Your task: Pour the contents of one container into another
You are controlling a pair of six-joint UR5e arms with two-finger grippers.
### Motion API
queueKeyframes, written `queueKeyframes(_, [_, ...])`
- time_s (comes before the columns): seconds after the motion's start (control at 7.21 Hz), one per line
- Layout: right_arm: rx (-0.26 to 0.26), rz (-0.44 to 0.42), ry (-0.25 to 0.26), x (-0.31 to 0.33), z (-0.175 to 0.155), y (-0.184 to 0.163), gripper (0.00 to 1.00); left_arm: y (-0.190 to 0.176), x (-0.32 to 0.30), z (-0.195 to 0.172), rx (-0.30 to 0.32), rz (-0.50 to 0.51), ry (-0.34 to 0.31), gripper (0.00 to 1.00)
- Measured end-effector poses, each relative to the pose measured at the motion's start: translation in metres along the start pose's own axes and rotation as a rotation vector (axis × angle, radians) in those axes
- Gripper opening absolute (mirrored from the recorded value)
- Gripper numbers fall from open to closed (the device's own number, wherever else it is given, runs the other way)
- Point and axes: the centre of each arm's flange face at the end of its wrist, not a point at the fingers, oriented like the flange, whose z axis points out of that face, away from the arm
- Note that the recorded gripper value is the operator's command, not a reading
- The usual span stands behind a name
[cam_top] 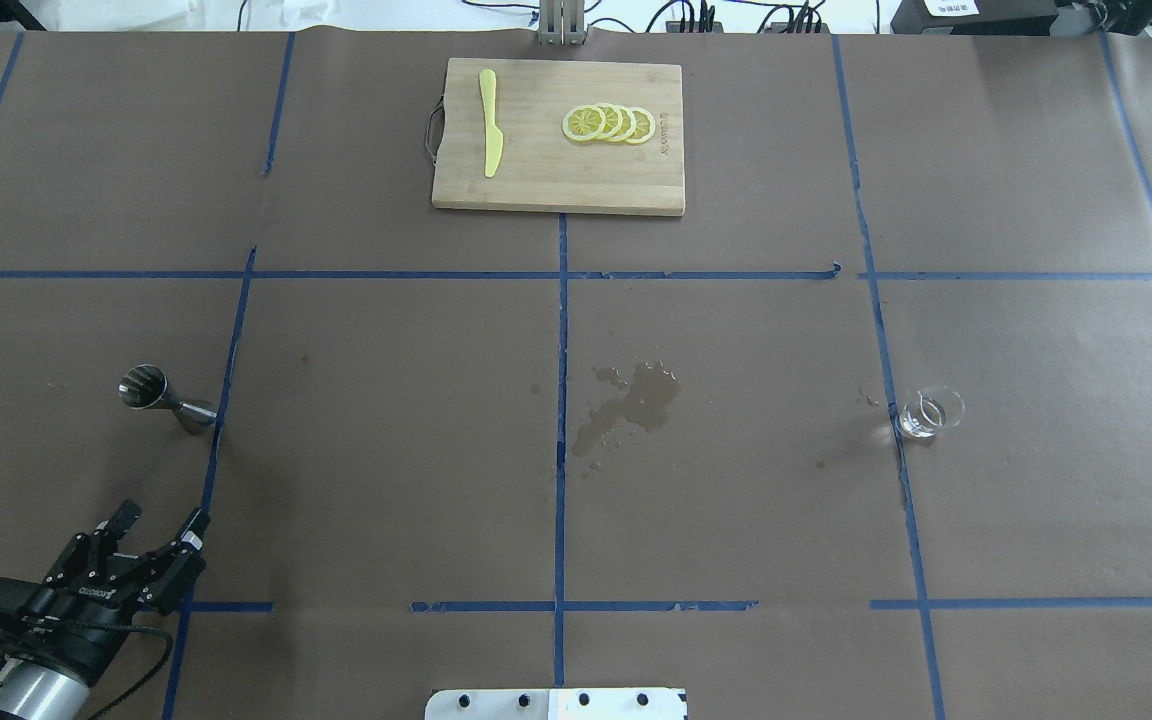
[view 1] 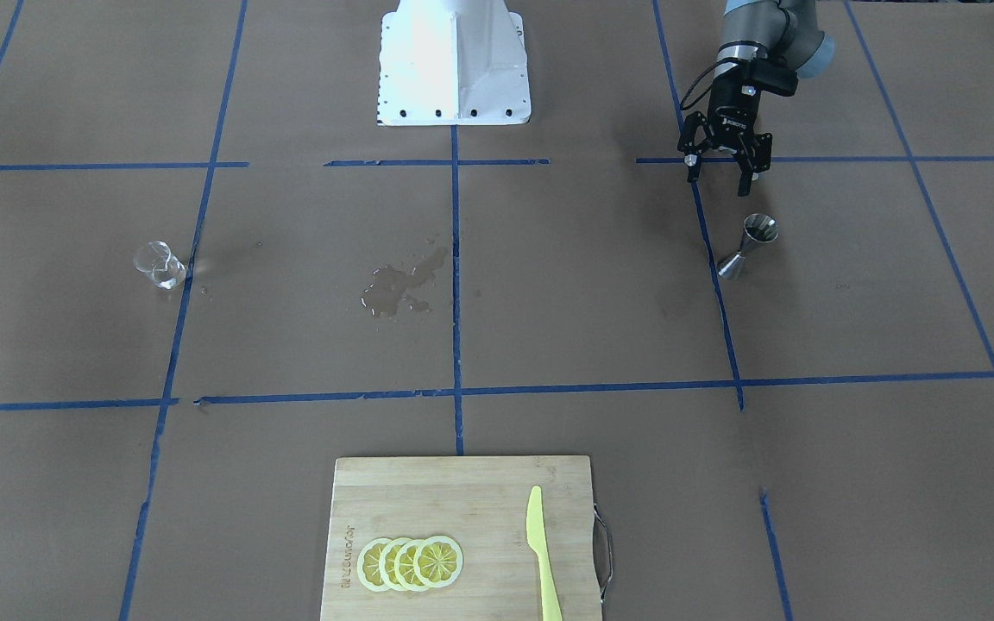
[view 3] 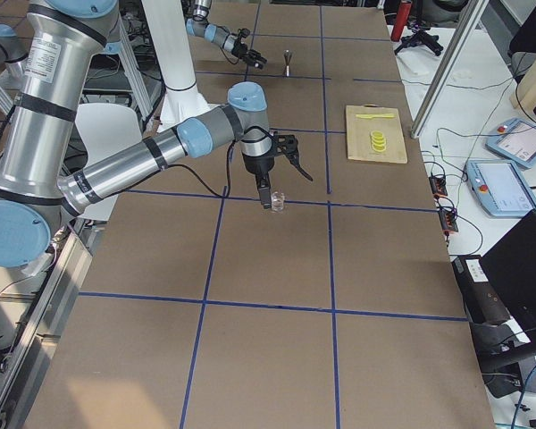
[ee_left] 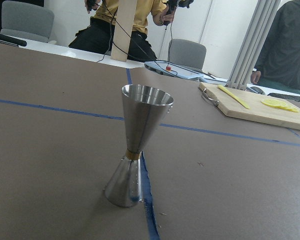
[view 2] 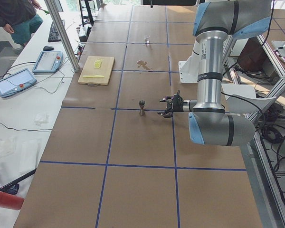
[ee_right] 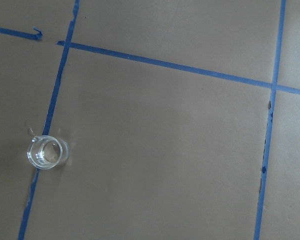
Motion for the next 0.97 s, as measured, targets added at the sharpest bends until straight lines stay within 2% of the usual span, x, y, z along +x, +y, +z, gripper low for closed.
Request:
queueKeyframes(0.28, [0.001,0.001,-0.001,0.000,-0.001,0.000,1.00,-0.008,0.027,-0.023,-0.002,-0.105,0.045,1.00])
queueKeyframes(0.55, [0.001,0.001,0.000,0.000,0.000,0.000,1.00,-0.035,0.065,-0.038,0.002,-0.204,0.075,1.00])
queueKeyframes(0.97, [-0.001,0.002,-0.001,0.001,0.001,-0.001,1.00,-0.086,0.113,-0.049,0.011,-0.247,0.104,1.00])
